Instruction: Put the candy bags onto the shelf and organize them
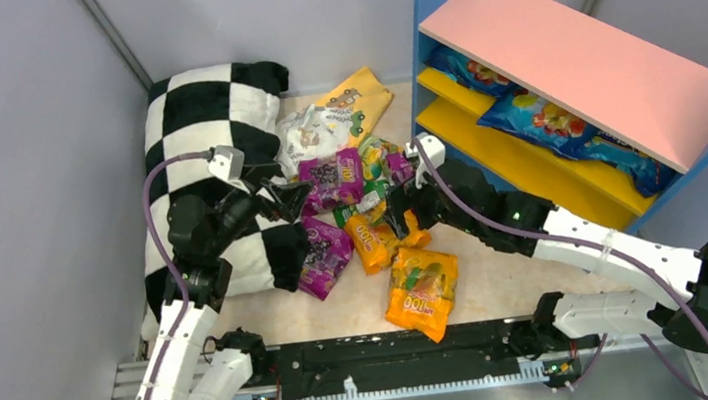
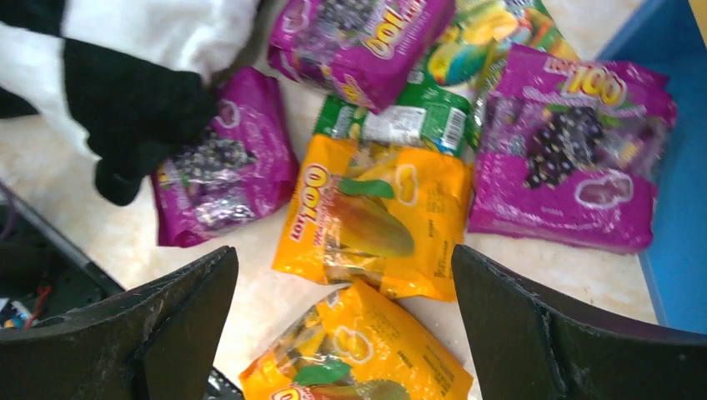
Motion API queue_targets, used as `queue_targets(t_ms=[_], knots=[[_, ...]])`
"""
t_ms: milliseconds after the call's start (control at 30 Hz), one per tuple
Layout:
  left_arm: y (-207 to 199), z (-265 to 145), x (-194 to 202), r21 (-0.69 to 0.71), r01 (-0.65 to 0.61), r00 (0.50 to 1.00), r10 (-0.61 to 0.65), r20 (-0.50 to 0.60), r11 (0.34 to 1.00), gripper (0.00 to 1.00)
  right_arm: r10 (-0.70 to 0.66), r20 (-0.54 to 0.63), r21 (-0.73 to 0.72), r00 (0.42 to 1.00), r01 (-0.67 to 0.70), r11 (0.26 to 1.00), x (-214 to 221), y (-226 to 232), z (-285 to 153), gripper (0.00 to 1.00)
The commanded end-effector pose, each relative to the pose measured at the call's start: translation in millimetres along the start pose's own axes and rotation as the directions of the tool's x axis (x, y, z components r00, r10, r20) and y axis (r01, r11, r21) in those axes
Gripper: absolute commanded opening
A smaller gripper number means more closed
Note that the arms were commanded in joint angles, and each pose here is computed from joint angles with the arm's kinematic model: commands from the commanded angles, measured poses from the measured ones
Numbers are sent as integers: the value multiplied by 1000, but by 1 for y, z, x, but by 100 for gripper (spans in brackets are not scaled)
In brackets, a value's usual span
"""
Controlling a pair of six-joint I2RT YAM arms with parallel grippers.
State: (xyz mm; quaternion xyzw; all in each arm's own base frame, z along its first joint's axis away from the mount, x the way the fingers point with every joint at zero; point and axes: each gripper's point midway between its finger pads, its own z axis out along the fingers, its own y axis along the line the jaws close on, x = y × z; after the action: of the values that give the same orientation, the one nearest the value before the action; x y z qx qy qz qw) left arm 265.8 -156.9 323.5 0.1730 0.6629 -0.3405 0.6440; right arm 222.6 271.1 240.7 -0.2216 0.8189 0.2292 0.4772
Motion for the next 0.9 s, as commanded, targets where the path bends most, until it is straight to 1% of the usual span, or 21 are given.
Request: queue_targets(t_ms=[0,167,333,467,600,867], knots=[[0,3,-21,-18,-52,998,53,36,998,99,52,13,133,999,-53,990,13,-24,0,99],[2,5,-19,-28,-42,999,42,24,999,99,123,-81,170,989,-108,979,56,-31,3,99],[3,7,-17,-24,-34,999,34,13,999,99,229,-158,151,960,-206,967,97,-27,0,99],[5,9,-13,-26,-25,1000,25,-2,999,99,312,-175,162,934,-285,945,122,-29,-9,99],[6,11,-10,-29,-18,1000,18,-16,999,99,357,-204,193,912,-320,927,144,-36,-22,99],[6,17,-2,-24,-3,999,2,-54,1000,99,468,-226,183,854,-434,882,173,-34,-36,99]])
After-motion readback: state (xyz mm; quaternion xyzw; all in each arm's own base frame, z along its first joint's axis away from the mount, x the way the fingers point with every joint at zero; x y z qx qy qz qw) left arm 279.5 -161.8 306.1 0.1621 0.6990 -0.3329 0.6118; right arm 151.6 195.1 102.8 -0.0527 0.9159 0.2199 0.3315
